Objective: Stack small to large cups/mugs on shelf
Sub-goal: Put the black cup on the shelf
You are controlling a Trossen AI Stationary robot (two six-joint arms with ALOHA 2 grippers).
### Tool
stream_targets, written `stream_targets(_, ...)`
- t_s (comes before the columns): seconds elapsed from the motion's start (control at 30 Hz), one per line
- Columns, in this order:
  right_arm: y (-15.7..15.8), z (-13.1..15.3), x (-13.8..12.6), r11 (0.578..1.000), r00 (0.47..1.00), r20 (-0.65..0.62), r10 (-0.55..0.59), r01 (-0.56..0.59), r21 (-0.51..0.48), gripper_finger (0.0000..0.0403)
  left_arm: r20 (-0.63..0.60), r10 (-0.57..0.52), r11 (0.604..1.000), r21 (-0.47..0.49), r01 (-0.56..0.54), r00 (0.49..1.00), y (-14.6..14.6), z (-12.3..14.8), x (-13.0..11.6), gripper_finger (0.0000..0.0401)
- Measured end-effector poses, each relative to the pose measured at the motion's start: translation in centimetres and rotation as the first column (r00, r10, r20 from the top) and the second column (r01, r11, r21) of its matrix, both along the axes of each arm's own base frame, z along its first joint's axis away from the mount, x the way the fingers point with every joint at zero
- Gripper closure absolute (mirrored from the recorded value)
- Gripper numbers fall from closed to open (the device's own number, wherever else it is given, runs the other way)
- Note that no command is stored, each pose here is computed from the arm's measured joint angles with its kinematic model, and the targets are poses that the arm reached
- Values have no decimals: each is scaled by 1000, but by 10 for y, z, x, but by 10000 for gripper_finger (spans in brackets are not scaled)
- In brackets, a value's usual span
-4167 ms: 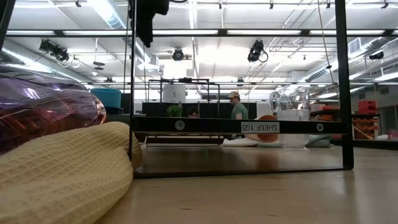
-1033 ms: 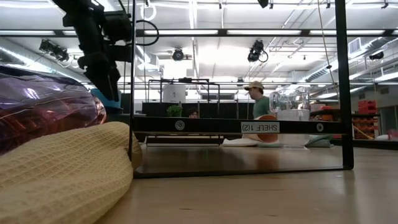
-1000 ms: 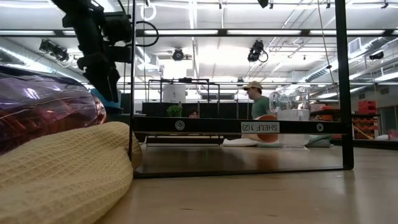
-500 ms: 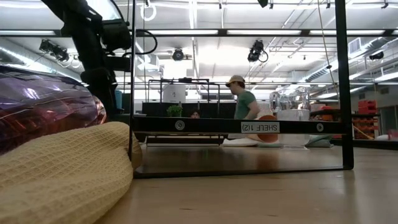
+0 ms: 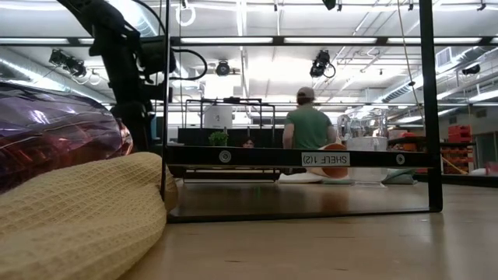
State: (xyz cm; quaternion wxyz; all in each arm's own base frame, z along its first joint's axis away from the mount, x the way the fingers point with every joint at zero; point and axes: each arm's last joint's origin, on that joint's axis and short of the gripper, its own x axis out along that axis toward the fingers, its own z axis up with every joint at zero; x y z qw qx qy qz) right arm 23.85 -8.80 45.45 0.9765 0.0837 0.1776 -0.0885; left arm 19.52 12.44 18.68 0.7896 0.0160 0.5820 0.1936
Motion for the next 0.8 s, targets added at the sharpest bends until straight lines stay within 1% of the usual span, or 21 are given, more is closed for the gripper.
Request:
stream_targets(0.17, 0, 0, 0, 1000, 1000, 0, 0, 0, 0, 379, 4, -14, 1000, 9, 14, 1000, -4, 0, 3, 2)
stream_targets(0.5, 0, 0, 0, 1000, 1000, -1, 1, -1, -3, 379, 4, -2, 1000, 8, 2, 1000, -5, -1, 4, 3)
stream_targets(0.8, 0, 0, 0, 1000, 1000, -1, 4, -4, -1, 379, -23, 11, 1000, 20, -10, 1000, -4, -2, 2, 3)
